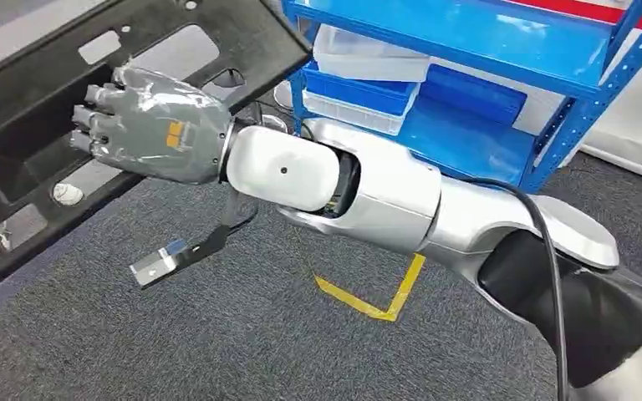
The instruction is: Take the parts from the cabinet and place them on the table.
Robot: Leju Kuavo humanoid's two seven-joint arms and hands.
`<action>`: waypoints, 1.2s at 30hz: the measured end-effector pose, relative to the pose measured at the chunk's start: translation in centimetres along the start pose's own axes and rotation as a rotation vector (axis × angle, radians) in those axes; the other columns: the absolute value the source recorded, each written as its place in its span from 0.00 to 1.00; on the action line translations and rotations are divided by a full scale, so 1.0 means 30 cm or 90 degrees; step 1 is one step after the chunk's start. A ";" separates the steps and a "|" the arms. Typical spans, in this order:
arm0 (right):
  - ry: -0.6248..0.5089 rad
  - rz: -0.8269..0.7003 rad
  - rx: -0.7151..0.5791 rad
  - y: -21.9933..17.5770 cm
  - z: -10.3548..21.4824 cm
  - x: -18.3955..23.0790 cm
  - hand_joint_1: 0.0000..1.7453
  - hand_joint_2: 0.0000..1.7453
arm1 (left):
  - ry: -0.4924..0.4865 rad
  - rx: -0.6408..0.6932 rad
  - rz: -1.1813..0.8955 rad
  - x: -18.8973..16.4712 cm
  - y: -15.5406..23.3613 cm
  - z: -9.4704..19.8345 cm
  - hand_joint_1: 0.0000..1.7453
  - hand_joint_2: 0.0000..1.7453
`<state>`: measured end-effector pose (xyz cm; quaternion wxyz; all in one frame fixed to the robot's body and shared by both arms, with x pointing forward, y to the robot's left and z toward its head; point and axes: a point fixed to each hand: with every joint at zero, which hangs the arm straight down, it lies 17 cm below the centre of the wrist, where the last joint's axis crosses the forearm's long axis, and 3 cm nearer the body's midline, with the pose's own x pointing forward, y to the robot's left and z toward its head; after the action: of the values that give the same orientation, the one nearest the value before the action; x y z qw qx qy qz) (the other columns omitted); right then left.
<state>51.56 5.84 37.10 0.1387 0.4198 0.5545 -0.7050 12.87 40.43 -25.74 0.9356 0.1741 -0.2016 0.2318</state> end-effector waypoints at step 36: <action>0.274 -0.087 0.240 0.238 0.245 -0.640 1.00 1.00 | 0.033 0.012 0.007 -0.031 0.014 -0.001 0.00 1.00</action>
<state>64.76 -8.44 46.91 -0.1103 0.5395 0.4576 -0.6981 11.92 40.45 -26.09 0.9375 0.1758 -0.1757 0.2435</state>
